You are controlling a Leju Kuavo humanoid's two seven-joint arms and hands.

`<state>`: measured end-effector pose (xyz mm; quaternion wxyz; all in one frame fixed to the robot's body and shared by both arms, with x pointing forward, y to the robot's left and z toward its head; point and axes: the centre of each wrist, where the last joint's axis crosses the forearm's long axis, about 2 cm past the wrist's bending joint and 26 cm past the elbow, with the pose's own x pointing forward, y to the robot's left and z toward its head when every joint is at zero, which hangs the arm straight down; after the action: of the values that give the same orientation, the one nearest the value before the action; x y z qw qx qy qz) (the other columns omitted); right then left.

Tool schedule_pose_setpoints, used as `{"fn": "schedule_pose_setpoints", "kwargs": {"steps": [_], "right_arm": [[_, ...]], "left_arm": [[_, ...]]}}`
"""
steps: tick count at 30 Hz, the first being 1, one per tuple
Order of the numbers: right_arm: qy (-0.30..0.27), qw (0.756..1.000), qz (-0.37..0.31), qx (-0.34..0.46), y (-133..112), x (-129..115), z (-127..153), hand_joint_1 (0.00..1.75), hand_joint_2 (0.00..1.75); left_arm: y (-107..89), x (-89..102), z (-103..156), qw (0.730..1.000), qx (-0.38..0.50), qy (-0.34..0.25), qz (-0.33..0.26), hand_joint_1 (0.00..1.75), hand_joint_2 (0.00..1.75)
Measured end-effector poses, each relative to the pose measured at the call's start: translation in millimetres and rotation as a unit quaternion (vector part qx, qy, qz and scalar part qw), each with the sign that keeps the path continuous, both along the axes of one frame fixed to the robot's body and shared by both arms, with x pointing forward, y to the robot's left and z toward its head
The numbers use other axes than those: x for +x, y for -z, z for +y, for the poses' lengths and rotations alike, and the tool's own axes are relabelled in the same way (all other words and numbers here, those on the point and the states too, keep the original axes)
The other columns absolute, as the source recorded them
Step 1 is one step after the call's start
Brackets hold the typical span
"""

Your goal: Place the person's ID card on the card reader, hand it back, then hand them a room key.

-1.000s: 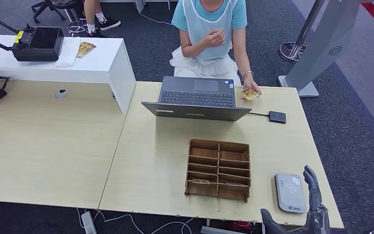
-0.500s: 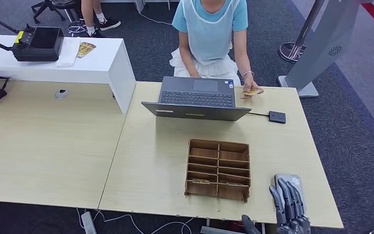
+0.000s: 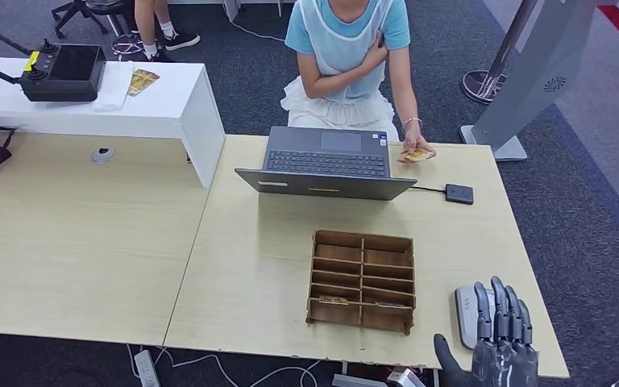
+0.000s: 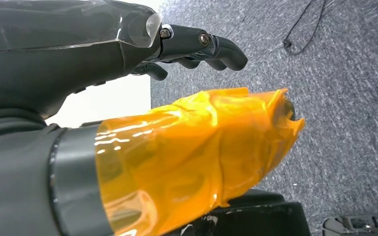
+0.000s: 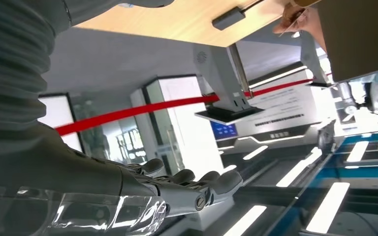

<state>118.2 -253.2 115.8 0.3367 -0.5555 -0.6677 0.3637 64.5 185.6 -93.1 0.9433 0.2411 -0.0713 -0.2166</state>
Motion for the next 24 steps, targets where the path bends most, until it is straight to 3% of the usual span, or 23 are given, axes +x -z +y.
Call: {"fn": "schedule_pose_setpoints", "kwargs": {"steps": [9,24], "right_arm": [[-0.017,0.999,0.011,-0.039,11.2,7.2,-19.3,0.0,1.75],[-0.028,0.997,0.042,-0.052,33.9,22.9,-18.7,0.0,1.75]], "left_arm": [[-0.3,-0.9,-0.3,1.0,0.002,0.007,-0.029,0.0,0.0],[0.0,-7.0,-2.2,0.999,-0.005,0.005,-0.043,0.0,0.0]]}}
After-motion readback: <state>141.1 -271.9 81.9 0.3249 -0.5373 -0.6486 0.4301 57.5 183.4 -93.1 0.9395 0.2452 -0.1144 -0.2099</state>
